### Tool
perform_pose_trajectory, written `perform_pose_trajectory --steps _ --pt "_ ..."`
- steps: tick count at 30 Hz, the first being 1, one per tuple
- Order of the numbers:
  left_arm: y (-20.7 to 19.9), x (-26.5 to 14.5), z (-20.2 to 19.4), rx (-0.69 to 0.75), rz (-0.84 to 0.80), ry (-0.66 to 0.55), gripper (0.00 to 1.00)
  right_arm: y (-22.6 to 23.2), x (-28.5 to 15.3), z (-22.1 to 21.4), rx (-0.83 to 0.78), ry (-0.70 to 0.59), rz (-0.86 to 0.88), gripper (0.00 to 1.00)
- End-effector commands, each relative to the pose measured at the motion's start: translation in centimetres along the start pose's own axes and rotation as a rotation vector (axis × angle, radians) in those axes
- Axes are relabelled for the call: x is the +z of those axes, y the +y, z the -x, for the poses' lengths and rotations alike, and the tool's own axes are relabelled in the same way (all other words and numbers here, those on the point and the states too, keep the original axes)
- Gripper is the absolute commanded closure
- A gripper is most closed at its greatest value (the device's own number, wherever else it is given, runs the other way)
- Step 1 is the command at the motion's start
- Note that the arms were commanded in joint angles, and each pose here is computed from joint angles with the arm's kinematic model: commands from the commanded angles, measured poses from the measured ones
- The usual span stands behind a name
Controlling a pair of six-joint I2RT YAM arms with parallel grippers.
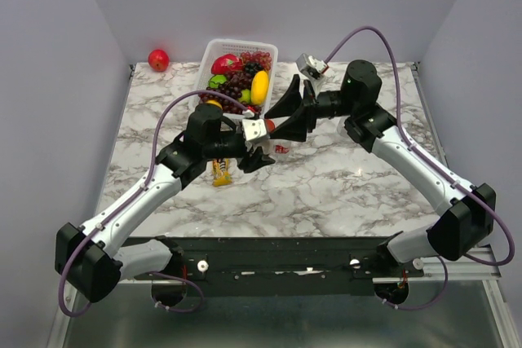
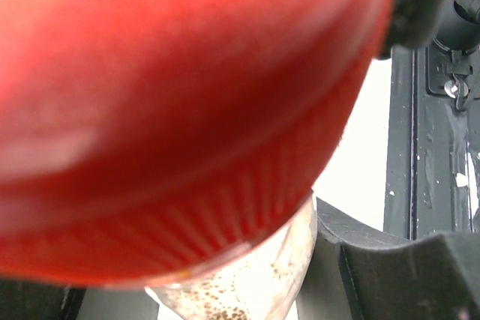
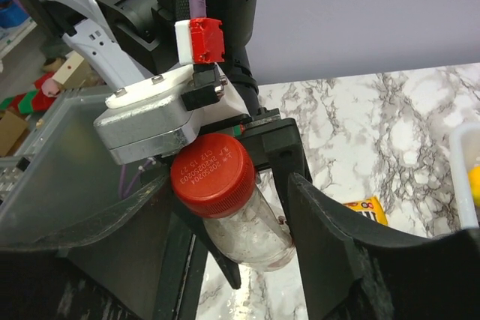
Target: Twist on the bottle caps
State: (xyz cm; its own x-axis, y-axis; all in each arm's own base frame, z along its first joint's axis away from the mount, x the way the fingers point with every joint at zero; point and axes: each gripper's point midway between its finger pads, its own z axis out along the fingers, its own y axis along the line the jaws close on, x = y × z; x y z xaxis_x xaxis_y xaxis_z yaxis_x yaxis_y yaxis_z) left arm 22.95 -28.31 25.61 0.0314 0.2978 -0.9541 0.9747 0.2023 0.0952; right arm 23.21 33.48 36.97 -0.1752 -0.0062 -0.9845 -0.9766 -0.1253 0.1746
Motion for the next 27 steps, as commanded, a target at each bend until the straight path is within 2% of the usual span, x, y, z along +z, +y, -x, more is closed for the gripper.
perform_pose_trajectory --steps 1,4,8,11,15,17,20,21,22,23,24,25,26,27 --pt "0.2 0.3 1.2 0.015 -0.01 -0.044 1.0 0.3 0.6 1.3 -0.04 -0.04 0.006 0.32" --pt "0.4 0.5 1.1 0.004 -0.01 -0.044 1.0 0.6 0.7 1.7 -0.045 -0.05 0.012 0.36" --pt "0.4 0.6 1.2 -0.005 -0.009 -0.047 1.0 0.5 0.6 1.7 -0.051 -0.053 -0.003 0.55" --pt "0.7 0.6 1.5 -0.017 0.01 -0.059 1.0 0.4 0.6 1.5 -0.053 -0.047 -0.013 0.62" --pt "1.8 0.6 1.5 -0.06 0.08 -0.071 1.0 -0.7 0.3 0.9 -0.064 -0.032 -0.092 0.68" --pt "3.7 0.3 1.9 -0.121 0.206 -0.094 1.0 -1.9 -0.1 1.0 -0.055 -0.042 -0.189 0.7" --pt "4.9 0.1 1.6 -0.152 0.279 -0.085 1.0 -2.3 -0.4 1.1 -0.049 -0.049 -0.236 0.71" --pt "5.0 0.0 1.8 -0.132 0.278 -0.085 0.92 -2.2 -0.4 1.2 -0.055 -0.047 -0.232 0.71" --pt "4.9 0.1 1.4 -0.126 0.272 -0.072 0.74 -2.2 -0.4 1.1 -0.058 -0.043 -0.232 0.71" --pt "4.9 0.0 1.5 -0.116 0.268 -0.07 0.38 -2.2 -0.5 1.3 -0.066 -0.045 -0.234 0.71" --pt "4.9 0.0 1.4 -0.101 0.267 -0.064 0.28 -2.2 -0.5 1.2 -0.074 -0.036 -0.235 0.71" --pt "4.7 -0.3 1.3 -0.094 0.266 -0.057 0.22 -2.3 -0.7 1.2 -0.076 -0.031 -0.242 0.71" --pt "4.6 -0.4 1.1 -0.085 0.266 -0.046 0.02 -2.3 -0.8 1.4 -0.081 -0.029 -0.246 0.71" --pt "4.5 -0.6 1.0 -0.069 0.265 -0.033 0.02 -2.3 -1.0 1.1 -0.072 -0.018 -0.246 0.71"
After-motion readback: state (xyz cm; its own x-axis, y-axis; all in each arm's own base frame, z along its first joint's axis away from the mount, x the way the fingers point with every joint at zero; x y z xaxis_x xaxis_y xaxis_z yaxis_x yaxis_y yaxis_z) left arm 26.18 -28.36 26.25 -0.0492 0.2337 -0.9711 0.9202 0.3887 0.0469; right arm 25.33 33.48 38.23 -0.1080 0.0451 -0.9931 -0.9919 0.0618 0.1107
